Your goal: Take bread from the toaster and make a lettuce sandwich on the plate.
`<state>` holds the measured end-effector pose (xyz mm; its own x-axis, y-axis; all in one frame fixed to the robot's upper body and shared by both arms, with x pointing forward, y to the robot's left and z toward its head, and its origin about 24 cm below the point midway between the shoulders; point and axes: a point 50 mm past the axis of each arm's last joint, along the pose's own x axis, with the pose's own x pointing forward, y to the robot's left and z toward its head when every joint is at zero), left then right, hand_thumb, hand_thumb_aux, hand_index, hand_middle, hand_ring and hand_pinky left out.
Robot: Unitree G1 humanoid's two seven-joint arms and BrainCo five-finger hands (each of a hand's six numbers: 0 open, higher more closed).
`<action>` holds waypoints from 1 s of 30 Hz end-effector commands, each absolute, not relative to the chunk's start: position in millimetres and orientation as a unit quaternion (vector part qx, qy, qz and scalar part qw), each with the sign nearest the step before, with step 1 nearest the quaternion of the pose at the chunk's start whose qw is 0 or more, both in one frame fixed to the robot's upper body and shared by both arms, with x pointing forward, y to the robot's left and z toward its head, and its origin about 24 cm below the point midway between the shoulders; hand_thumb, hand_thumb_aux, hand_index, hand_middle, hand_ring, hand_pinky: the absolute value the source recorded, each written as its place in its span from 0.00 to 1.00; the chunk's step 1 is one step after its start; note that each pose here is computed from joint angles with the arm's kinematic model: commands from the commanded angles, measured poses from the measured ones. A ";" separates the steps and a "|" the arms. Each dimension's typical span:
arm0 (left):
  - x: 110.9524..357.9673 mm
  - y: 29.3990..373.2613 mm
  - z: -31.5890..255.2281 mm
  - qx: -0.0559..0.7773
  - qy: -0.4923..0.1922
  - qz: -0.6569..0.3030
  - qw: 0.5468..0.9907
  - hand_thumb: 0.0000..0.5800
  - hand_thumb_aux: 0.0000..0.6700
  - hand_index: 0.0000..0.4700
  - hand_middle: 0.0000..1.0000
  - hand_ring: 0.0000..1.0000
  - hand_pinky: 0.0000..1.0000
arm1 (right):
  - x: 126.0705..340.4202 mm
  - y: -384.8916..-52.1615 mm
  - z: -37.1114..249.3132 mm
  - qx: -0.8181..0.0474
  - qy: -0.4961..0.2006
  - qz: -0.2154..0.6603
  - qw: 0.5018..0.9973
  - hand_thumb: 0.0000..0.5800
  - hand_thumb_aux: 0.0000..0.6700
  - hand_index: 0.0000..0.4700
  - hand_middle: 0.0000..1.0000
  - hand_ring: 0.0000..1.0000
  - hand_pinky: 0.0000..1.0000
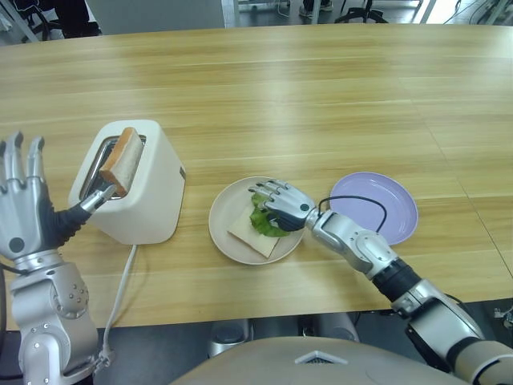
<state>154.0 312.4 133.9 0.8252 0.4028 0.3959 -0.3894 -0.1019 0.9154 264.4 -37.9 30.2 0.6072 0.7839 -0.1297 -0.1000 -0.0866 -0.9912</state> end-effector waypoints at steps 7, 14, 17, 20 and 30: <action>192.0 298.8 102.8 0.655 0.042 0.205 0.726 0.00 0.00 0.00 0.00 0.00 0.00 | 263.9 -37.0 31.8 -0.642 -0.273 0.339 0.631 0.00 0.00 0.00 0.00 0.00 0.00; 211.9 289.8 112.8 0.649 0.017 0.189 0.737 0.94 0.76 0.75 0.00 0.00 0.00 | 251.1 -48.6 74.5 -0.577 -0.325 0.281 0.694 0.00 0.00 0.00 0.00 0.00 0.00; 217.6 290.2 110.0 0.651 0.027 0.168 0.740 1.00 1.00 0.98 0.00 0.00 0.00 | 243.2 -58.1 98.3 -0.531 -0.353 0.246 0.729 0.00 0.00 0.00 0.00 0.00 0.00; 220.3 292.9 105.0 0.645 0.042 0.152 0.747 1.00 1.00 0.98 0.78 0.78 0.78 | 239.0 -72.6 117.8 -0.485 -0.369 0.208 0.765 0.00 0.00 0.00 0.00 0.00 0.00; 230.3 286.3 133.4 0.571 -0.082 0.194 0.794 1.00 1.00 0.98 1.00 1.00 1.00 | 227.2 -107.9 115.6 -0.388 -0.344 0.175 0.837 0.00 0.00 0.00 0.00 0.00 0.00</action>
<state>227.1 290.1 121.6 0.9319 0.2464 0.2662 -0.3241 0.2364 0.9160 230.3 -106.3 117.0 0.7099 0.5543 0.4345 -0.0110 0.6256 -0.7801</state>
